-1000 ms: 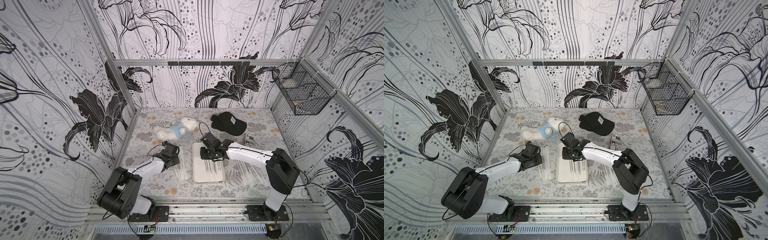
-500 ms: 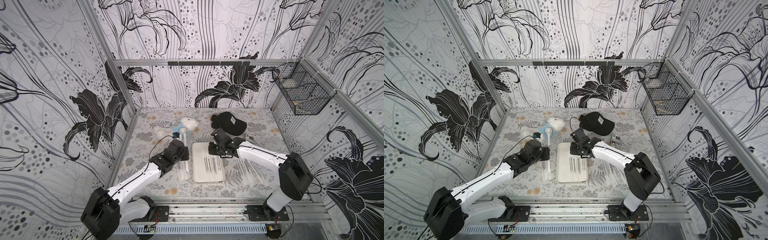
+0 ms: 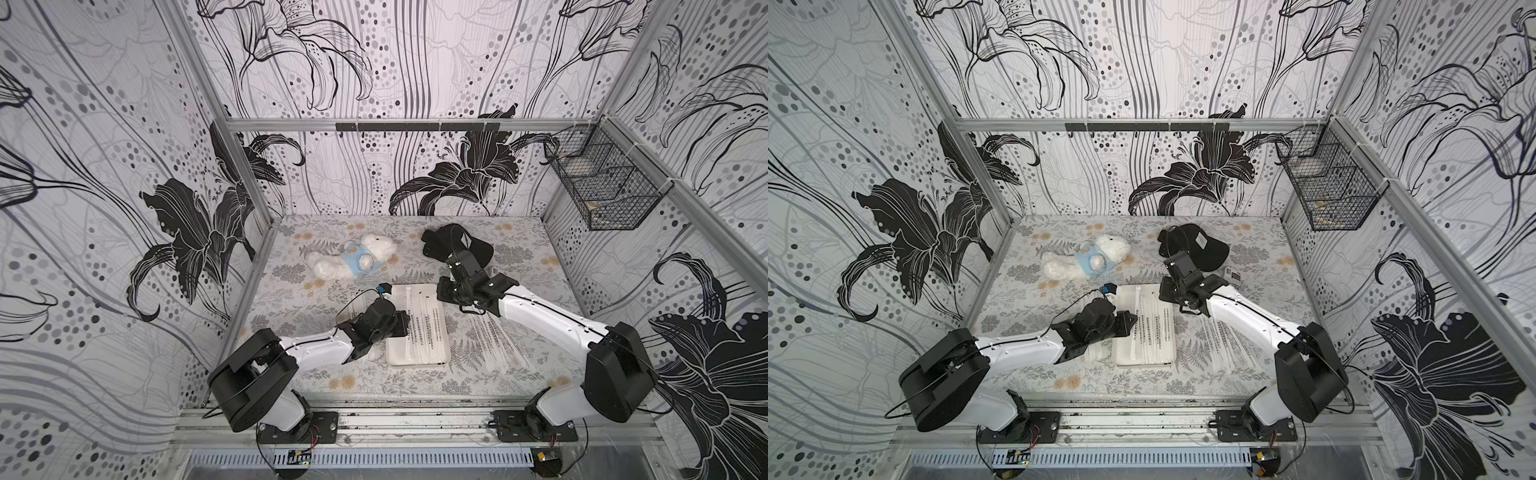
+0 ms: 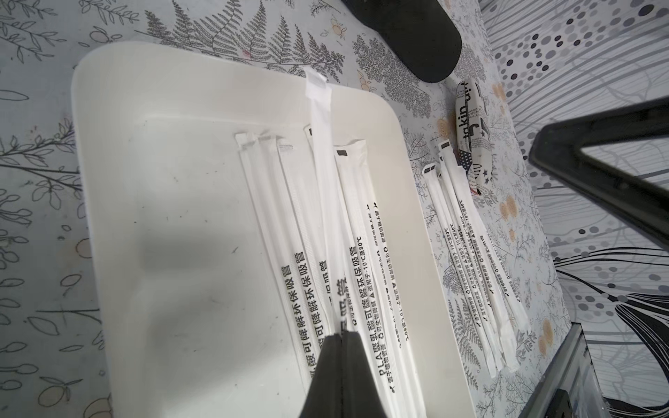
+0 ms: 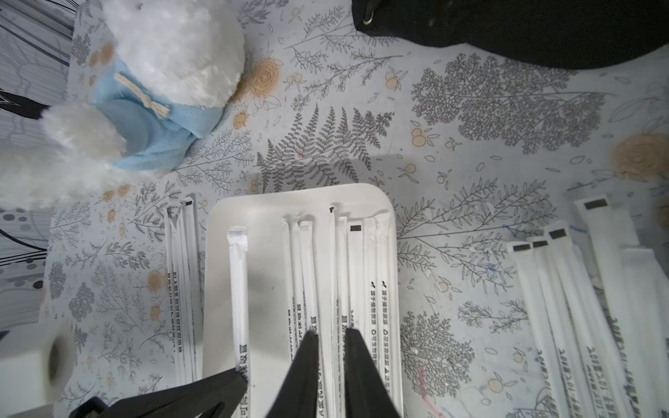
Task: Put the straws into the storage box
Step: Place the straw in the storage box.
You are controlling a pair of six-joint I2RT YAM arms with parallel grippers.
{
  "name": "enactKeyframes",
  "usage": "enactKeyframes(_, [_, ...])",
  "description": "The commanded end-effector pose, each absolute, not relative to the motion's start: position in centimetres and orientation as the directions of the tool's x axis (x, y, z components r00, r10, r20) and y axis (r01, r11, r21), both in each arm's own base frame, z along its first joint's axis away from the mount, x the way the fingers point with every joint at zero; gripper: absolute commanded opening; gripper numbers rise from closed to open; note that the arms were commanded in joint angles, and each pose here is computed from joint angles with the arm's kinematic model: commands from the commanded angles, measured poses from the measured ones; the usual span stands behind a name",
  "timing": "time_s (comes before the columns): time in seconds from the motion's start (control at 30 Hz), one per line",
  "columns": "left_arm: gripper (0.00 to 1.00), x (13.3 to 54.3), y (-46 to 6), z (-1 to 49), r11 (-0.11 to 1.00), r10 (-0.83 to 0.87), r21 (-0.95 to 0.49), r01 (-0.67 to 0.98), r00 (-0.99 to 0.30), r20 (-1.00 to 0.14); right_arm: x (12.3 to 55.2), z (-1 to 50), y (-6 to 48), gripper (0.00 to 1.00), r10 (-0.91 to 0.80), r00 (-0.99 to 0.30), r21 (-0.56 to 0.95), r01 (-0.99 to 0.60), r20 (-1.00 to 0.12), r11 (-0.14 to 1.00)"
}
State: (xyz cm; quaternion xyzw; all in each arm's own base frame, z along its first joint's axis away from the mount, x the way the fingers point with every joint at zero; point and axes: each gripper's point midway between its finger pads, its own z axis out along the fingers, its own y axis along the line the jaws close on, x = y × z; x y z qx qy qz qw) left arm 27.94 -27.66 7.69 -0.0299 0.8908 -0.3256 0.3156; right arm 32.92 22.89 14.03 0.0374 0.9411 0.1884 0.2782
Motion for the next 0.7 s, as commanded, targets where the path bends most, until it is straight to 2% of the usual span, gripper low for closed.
enactKeyframes(0.0, [0.00, 28.3, -27.5, 7.8, 0.752, -0.327, -0.645, 0.139, -0.770, -0.547, 32.7, 14.0, 22.9, 0.18, 0.169, -0.841, 0.379, -0.046, -0.514, 0.924])
enactKeyframes(0.43, [0.00, 29.7, -27.1, 5.1, 0.732, -0.381, -0.677, 0.077, -0.778, -0.500, 32.5, 13.4, 22.9, 0.17, 0.164, -0.850, 0.378, -0.044, -0.501, 0.925])
enactKeyframes(0.67, [0.04, 29.9, -27.5, 3.9, 0.729, -0.369, -0.681, 0.071, -0.797, -0.478, 32.6, 13.3, 23.1, 0.17, 0.166, -0.851, 0.384, -0.045, -0.499, 0.922])
